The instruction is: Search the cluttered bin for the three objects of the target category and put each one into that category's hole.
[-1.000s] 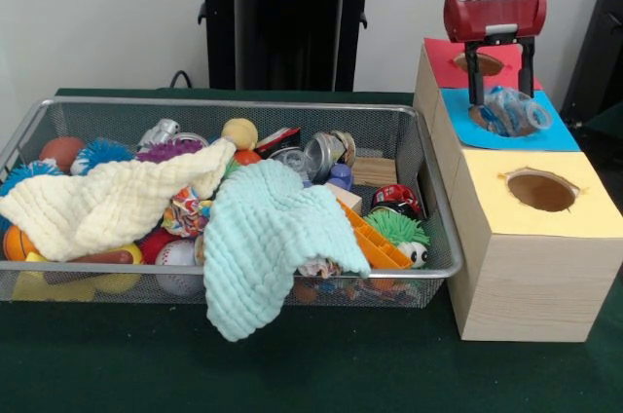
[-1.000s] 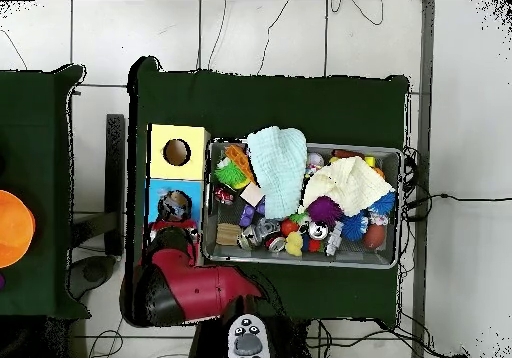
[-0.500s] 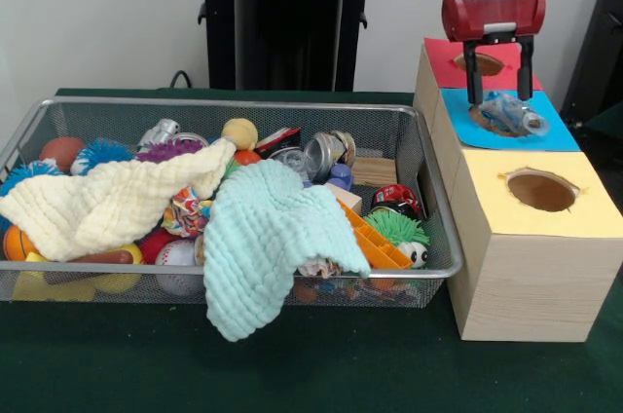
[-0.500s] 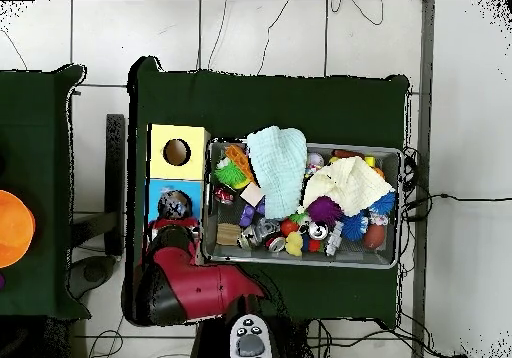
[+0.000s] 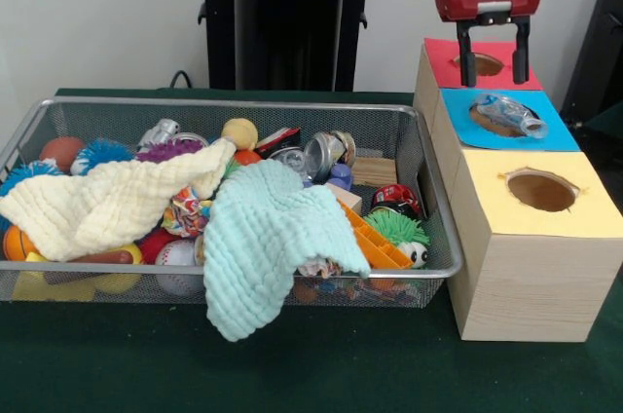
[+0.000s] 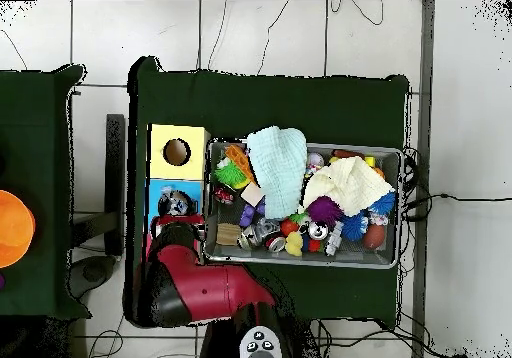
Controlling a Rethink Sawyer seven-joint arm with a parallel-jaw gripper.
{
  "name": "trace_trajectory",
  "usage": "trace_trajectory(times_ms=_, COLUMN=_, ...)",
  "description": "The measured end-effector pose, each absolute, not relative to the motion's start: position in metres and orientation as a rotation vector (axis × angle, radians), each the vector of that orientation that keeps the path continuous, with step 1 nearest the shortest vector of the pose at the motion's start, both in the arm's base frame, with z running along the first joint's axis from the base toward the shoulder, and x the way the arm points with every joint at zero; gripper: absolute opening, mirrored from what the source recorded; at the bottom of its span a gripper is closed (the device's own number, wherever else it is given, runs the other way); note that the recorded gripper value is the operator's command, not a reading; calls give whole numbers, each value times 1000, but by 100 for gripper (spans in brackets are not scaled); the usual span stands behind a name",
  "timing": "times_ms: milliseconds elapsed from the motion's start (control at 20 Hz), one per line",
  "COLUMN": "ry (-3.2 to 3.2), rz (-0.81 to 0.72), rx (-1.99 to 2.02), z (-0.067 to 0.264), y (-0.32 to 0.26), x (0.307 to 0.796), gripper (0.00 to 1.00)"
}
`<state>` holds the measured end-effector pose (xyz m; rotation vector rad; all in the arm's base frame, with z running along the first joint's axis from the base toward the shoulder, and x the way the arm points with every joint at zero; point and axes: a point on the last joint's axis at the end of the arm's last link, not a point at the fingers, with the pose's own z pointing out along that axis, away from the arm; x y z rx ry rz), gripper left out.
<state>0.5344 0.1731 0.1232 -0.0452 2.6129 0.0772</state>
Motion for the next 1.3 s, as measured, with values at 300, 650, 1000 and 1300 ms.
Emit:
trace_trajectory(times_ms=300, ry=2625, rz=67, rx=-43, z=141, y=170, x=537, gripper=100)
trace_trajectory(times_ms=650, ry=2614, rz=65, rx=-46, z=151, y=170, x=535, gripper=0)
trace_trajectory(times_ms=1000, ry=2631, rz=66, rx=-53, z=149, y=172, x=524, gripper=0)
trace_trajectory(times_ms=1300, ry=2633, rz=73, rx=-70, z=149, y=180, x=521, gripper=0)
